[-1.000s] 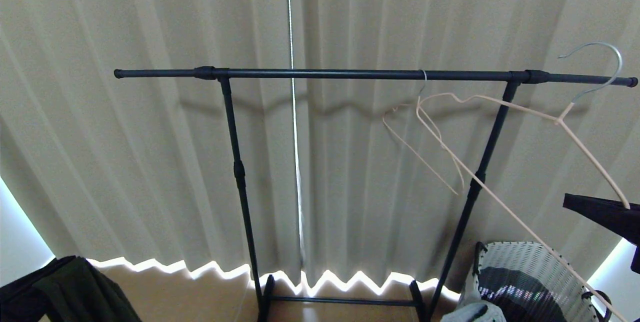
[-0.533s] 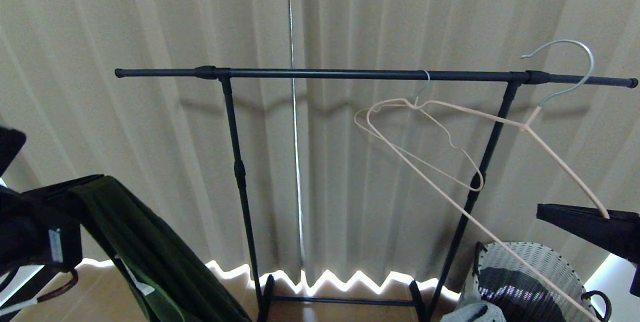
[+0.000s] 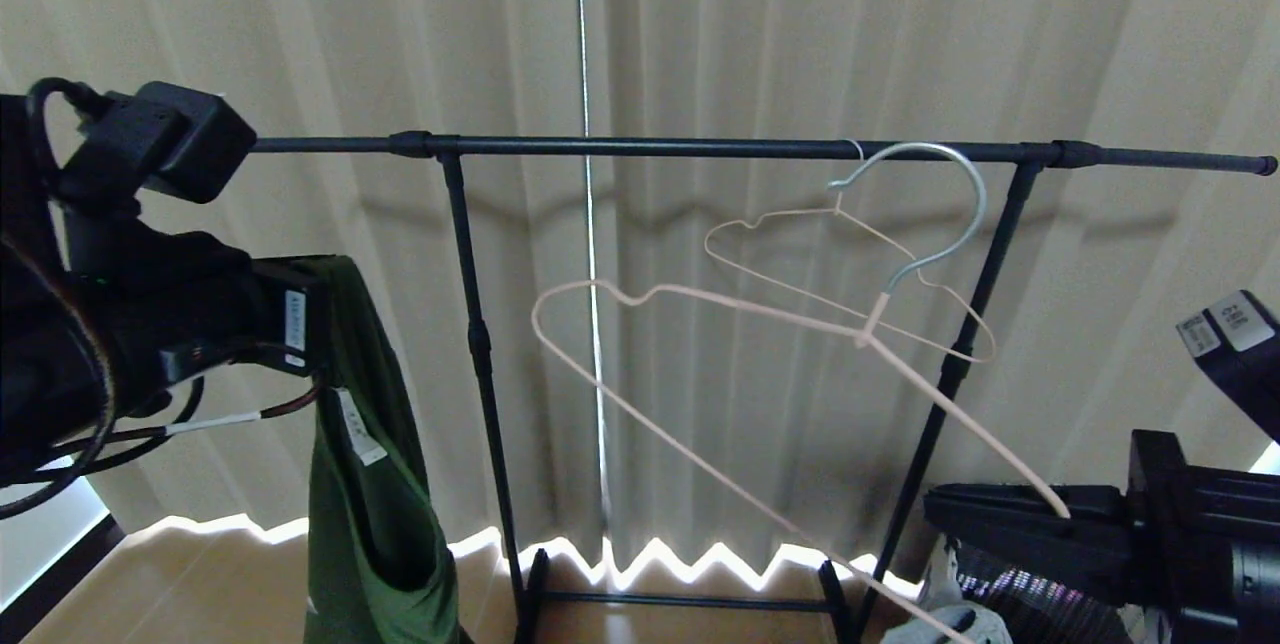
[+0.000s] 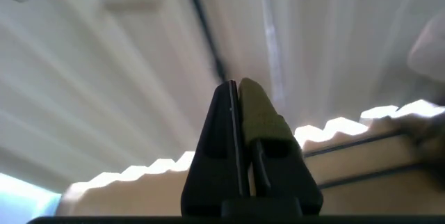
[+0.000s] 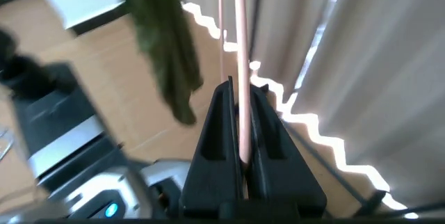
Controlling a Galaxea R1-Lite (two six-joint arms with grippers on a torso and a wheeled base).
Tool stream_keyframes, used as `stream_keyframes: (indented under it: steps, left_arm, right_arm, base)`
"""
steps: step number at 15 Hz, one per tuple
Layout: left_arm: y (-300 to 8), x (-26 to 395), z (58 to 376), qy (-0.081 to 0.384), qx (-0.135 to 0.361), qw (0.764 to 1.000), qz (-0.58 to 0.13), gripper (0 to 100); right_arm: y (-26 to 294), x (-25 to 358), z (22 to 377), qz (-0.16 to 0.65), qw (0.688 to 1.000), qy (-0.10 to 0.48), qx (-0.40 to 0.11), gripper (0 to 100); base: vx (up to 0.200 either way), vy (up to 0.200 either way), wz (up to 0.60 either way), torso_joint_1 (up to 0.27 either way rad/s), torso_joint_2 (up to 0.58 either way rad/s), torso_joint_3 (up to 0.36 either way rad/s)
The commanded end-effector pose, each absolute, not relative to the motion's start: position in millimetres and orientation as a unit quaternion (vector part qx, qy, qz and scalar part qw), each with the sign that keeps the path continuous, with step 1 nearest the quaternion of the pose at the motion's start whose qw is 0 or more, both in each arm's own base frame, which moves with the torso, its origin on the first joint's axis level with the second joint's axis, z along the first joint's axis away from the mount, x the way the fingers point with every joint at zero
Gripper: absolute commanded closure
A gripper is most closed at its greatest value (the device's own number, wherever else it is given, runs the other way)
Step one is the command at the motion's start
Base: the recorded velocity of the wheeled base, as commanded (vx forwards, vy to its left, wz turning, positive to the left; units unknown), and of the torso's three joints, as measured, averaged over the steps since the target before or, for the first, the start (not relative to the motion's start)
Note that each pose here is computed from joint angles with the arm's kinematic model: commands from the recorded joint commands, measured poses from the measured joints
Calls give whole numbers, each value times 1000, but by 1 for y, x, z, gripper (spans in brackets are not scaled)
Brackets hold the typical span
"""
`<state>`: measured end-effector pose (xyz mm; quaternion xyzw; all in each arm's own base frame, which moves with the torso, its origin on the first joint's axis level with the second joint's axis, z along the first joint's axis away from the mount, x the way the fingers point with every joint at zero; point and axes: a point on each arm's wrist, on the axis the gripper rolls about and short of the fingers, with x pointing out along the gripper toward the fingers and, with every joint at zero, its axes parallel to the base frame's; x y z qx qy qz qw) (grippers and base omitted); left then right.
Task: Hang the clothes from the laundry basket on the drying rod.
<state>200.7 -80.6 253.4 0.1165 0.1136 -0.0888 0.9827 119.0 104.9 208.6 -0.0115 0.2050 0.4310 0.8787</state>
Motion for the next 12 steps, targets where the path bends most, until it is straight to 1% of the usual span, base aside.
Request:
stream_keyframes:
  steps: [1,2,4,6,12]
  left_arm:
    - [-102,219,243,139,100,979,-111,100]
    - [-106,221,243,142,90,979,-115,100]
    - [-107,221,242,143,89,979,-111,100]
    - [-106,221,241,144,94,981,-88,100]
    - [-110,221,242,140,93,981,-93,100]
  right_arm:
    - [118,121,202,451,863,225,-19,100]
    - [122,120,201,458,858,231,-17,100]
    - [127,118,201,467,852,235,-15,100]
    - [128,118,200,468,851,238,-15,100]
    - [141,125,198,479,847,232,-17,100]
  base:
    - [0,0,0,0,0,0]
    - [0,0,0,0,0,0]
    - [0,0,0,0,0,0]
    - [0,0,0,0,0,0]
    - [0,0,0,0,0,0]
